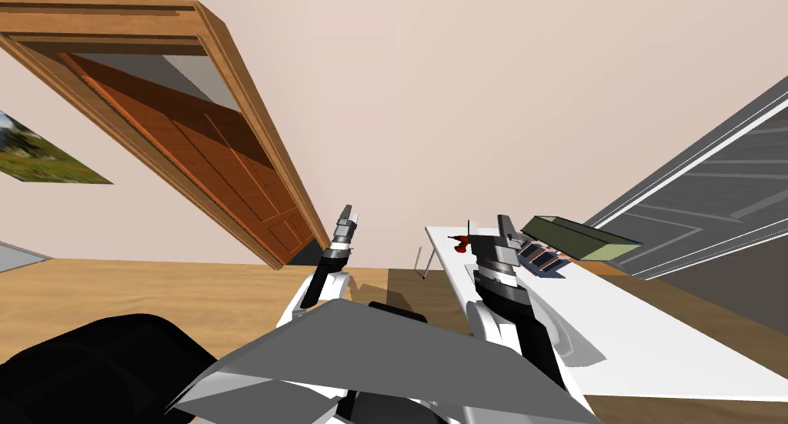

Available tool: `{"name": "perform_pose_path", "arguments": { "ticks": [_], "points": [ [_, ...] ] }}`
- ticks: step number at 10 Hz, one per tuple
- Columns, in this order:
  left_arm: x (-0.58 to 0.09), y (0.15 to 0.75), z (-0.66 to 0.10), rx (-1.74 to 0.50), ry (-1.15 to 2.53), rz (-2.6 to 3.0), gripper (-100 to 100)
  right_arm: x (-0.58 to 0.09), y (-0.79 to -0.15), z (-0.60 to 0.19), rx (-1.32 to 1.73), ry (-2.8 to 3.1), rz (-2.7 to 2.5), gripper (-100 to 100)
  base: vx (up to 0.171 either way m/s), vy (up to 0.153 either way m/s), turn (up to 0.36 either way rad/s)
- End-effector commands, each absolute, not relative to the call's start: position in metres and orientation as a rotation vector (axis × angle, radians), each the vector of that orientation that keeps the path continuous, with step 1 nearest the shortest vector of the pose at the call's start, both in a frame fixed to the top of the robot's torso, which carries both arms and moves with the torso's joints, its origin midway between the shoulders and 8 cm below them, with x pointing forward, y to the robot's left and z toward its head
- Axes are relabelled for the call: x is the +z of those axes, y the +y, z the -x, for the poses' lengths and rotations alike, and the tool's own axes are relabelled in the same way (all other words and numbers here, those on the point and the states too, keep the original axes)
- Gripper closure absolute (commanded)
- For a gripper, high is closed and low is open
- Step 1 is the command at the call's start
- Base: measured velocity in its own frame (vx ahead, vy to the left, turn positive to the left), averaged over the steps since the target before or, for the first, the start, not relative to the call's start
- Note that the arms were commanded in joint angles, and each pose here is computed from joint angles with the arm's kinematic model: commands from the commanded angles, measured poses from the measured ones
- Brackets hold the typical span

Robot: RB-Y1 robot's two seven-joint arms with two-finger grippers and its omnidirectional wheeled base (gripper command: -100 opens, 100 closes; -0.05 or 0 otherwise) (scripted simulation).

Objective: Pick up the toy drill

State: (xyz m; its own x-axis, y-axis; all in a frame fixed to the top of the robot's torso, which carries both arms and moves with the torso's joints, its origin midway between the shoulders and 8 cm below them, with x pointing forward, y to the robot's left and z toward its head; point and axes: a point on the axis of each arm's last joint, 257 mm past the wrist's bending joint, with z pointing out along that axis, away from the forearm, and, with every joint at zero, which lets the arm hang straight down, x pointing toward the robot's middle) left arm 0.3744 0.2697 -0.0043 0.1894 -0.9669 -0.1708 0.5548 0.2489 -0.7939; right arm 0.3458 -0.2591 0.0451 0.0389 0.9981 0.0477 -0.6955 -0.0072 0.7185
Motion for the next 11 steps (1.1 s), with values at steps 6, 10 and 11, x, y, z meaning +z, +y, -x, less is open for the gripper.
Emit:
{"name": "perform_pose_path", "arguments": {
  "ticks": [6, 10, 11],
  "points": [
    [-0.004, 0.270, -0.374, -1.187, 0.765, 0.663, 0, 0.007, -0.242, -0.363, 1.299, 0.841, -0.530, -100, -0.060, 0.134, -0.015],
    [-0.004, 0.270, -0.374, -1.187, 0.765, 0.663, 0, -0.024, -0.238, -0.372, 1.161, 1.003, -0.419, -100, -0.047, 0.099, -0.017],
    [-0.004, 0.270, -0.374, -1.187, 0.765, 0.663, 0, -0.036, -0.239, -0.375, 1.107, 1.051, -0.384, -100, -0.032, 0.089, -0.016]
  ]
}}
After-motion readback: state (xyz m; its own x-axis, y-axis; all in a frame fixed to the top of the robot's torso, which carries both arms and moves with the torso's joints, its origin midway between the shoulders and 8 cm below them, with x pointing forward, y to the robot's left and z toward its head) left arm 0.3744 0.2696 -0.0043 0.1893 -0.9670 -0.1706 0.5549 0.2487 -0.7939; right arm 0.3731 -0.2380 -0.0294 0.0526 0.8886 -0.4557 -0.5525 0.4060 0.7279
